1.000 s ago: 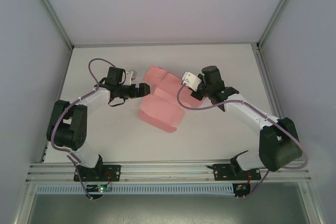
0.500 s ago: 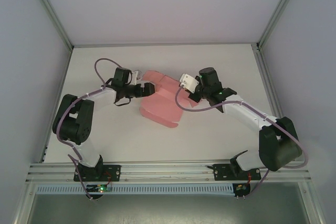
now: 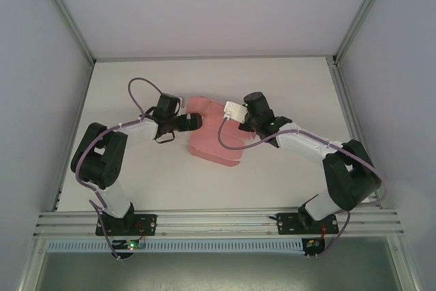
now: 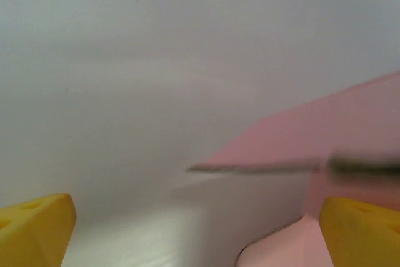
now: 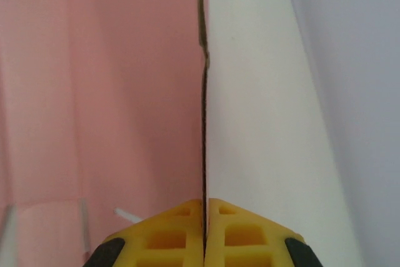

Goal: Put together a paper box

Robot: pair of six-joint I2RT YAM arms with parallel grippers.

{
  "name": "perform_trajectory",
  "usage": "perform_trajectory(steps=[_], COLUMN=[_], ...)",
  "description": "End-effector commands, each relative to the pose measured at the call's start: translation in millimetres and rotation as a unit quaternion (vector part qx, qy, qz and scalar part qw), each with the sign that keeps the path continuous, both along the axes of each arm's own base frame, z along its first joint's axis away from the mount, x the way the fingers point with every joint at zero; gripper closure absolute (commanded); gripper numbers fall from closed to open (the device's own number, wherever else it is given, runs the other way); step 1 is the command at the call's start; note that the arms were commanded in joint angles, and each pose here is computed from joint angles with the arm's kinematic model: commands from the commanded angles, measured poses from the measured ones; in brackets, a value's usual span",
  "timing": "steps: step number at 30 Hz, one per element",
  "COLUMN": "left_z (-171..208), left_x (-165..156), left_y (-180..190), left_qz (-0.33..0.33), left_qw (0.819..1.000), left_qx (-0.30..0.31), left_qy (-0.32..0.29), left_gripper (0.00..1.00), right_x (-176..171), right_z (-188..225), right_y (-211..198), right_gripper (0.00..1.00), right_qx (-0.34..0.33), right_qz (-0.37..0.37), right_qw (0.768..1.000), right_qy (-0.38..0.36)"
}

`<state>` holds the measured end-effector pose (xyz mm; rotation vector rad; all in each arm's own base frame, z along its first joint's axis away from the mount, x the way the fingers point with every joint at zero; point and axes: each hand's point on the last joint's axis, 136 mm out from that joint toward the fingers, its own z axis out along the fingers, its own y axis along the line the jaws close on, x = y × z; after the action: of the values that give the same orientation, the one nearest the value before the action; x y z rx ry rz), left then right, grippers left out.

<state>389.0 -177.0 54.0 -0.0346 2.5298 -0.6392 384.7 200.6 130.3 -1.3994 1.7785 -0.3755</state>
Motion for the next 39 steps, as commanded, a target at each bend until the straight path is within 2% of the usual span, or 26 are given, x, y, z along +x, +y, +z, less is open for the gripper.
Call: perform_trajectory(steps=[1,5,8,12,17,22,26,29,34,39], left_z=[13.7,34.1,48.4,56.6,41.4,31.6,45.4,52.4,53.5,22.3], left_x=[-13.5,-18.9,-10.0,16.1,60.3,97.5,102.9,93.0,59.2,17.2], left_y=[22.4,38.3,63.1,93.0,89.7,39.0,14.0,-0.7,-13.5,-39.5], left_qz=[0.005,0.017,0.071,0.141,0.150,0.051,-0.028,-0.084,-0.148,-0.197], left_qw=[0.999,0.998,0.995,0.989,0.989,0.995,0.991,0.986,0.976,0.972], left_qx=[0.038,0.060,0.070,0.051,0.016,-0.081,-0.115,-0.126,-0.150,-0.129], left_qy=[-0.001,-0.013,-0.020,-0.017,-0.010,-0.019,-0.059,-0.067,-0.053,0.002], left_gripper=[0.00,0.00,0.00,0.00,0.00,0.00,0.00,0.00,0.18,0.22], right_x=[17.0,22.5,24.9,23.4,21.8,17.5,16.2,18.8,19.5,14.2], right_z=[-2.1,-7.7,-5.4,-5.6,-8.2,-6.1,-7.9,-6.2,-5.3,-6.0], right_y=[-18.3,-18.8,-16.1,-12.0,-11.2,-5.9,-6.6,-10.4,-13.2,-12.7], right_gripper=[1.00,1.00,1.00,1.00,1.00,1.00,1.00,1.00,1.00,1.00], right_qx=[-0.105,-0.132,-0.126,-0.122,-0.126,-0.089,-0.086,-0.090,-0.085,-0.069], right_qz=[-0.014,-0.003,0.003,0.023,0.031,0.036,0.033,0.023,0.011,0.006], right_qw=[0.992,0.986,0.983,0.979,0.975,0.984,0.986,0.986,0.987,0.990], right_qy=[-0.069,-0.100,-0.134,-0.160,-0.180,-0.147,-0.141,-0.141,-0.137,-0.125])
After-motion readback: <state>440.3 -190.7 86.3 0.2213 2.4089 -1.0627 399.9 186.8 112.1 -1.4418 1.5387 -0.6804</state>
